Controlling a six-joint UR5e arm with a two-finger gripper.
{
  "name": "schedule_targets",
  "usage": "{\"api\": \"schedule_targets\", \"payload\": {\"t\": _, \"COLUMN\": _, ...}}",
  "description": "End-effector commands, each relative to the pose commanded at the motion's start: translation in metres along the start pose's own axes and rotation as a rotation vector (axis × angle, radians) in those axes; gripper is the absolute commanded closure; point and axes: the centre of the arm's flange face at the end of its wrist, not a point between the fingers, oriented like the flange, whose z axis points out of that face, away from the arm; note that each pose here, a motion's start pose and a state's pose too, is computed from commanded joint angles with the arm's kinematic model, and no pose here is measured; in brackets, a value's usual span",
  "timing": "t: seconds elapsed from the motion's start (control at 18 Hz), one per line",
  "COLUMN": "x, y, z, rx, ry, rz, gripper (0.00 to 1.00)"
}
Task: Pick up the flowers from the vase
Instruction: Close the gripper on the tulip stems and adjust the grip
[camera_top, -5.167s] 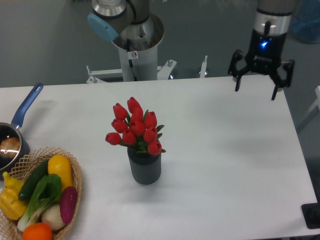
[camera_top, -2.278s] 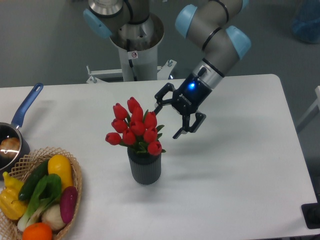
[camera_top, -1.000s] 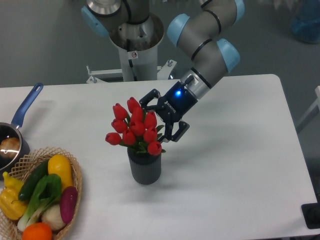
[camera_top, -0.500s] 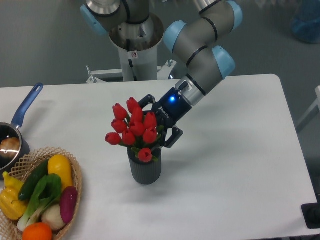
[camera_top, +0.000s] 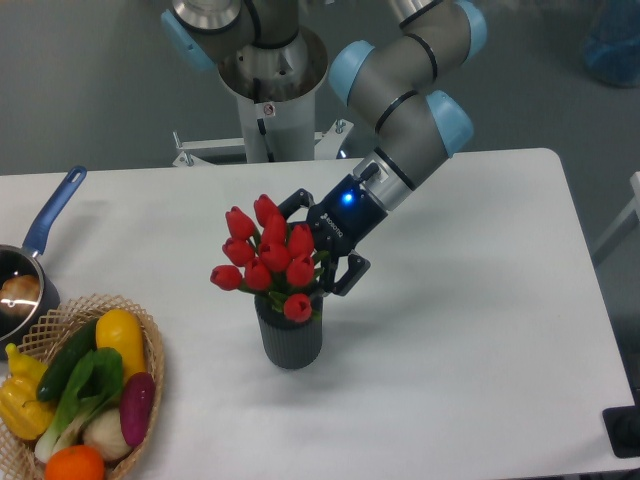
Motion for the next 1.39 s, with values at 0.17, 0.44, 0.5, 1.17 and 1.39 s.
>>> {"api": "schedule_targets", "payload": {"t": 0.17, "x": 0.000, "y": -0.002, "z": 0.002, "rx": 0.011, "ry": 0.002, "rz": 0.004, "gripper": 0.00}}
{"api": "schedule_targets", "payload": {"t": 0.44, "x": -0.001, "y": 0.000, "z": 0.002, "rx": 0.011, "ry": 0.001, "rz": 0.002, "gripper": 0.00}}
{"api": "schedule_targets", "payload": {"t": 0.5, "x": -0.001, "y": 0.000, "z": 0.002, "rx": 0.011, "ry": 0.001, "rz": 0.002, "gripper": 0.00}}
{"api": "schedule_targets", "payload": {"t": 1.17, "x": -0.006, "y": -0.006, "z": 0.014, "rx": 0.032, "ry": 0.018, "rz": 0.023, "gripper": 0.00}}
{"api": "schedule_targets", "payload": {"t": 1.39, "x": -0.006, "y": -0.006, "z": 0.015, "rx": 0.034, "ry": 0.020, "rz": 0.015, "gripper": 0.00}}
